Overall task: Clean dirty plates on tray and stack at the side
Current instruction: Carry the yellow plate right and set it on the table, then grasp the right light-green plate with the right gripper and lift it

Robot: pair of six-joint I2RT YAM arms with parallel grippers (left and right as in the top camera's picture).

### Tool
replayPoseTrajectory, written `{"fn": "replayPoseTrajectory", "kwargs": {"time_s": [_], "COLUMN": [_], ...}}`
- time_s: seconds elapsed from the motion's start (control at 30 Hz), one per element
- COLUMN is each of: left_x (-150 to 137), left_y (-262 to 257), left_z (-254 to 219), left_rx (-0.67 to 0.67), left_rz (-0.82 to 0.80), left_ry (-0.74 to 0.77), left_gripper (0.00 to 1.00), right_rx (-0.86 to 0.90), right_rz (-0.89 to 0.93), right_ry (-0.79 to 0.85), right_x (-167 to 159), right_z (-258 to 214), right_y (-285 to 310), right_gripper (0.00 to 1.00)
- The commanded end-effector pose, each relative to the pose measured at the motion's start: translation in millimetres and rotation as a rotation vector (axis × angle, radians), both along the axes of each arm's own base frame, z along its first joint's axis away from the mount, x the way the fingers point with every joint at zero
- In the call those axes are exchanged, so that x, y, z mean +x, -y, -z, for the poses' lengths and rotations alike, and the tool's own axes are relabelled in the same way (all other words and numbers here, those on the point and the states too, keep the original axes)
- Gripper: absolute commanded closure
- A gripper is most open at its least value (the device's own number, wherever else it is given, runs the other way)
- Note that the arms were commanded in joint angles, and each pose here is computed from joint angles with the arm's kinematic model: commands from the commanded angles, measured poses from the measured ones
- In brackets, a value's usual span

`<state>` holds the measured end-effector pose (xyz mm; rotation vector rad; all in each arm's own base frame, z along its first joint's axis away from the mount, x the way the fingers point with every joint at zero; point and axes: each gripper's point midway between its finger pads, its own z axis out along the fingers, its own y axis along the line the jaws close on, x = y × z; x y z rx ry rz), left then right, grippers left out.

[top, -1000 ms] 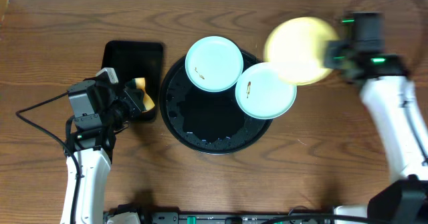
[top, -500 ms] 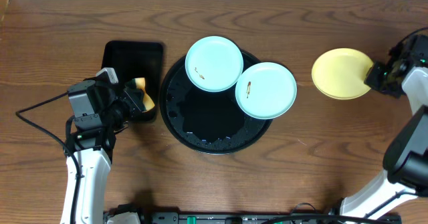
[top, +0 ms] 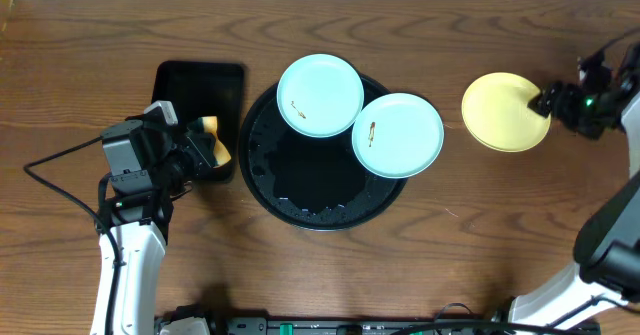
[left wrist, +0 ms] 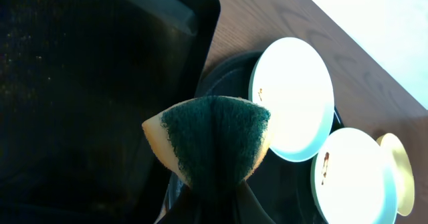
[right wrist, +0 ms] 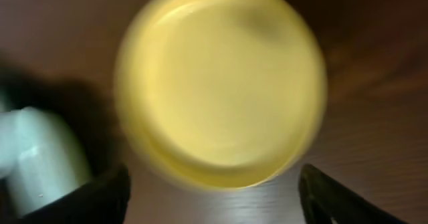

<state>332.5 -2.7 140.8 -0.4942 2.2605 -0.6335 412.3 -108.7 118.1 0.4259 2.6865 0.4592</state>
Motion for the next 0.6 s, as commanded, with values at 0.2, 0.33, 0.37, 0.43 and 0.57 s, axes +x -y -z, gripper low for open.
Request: {"fn": "replayPoseTrajectory", "kwargs": {"time_s": [0.2,0.33,0.37,0.43,0.57], "left_x": [7.4,7.5,7.5,7.5,7.5], "left_y": [-5.9,-5.9,-5.9,-5.8,-5.8], "left_z": [-13.3,-13.5,-13.5,-13.5,-13.5], "left_rx": [0.034,0.034,0.034,0.034,0.034], "left_rz": [-0.006,-0.006,-0.006,-0.006,-0.006], "left_ry": [0.041,0.042,0.042,0.042,0.042], "left_gripper": [0.92,0.92,0.92,0.92,0.92], "right_rx": [0.032,-0.123,-0.176,-0.253,-0.307], "right_rz": [-0.307,-0.318,-0.324,-0.318,-0.305], "right_ry": [-0.035,-0.123,-0.145,-0.179,-0.195], "right_x": [-26.1,-36.6,-40.5,-46.8,-51.8], "right_z": [-51.4,-31.1,-24.5,-12.2,11.1], "right_y": [-139.9,-160.0,-162.5,-164.3,-170.6], "right_gripper": [0.38,0.39,0.38,0.38,0.39]}}
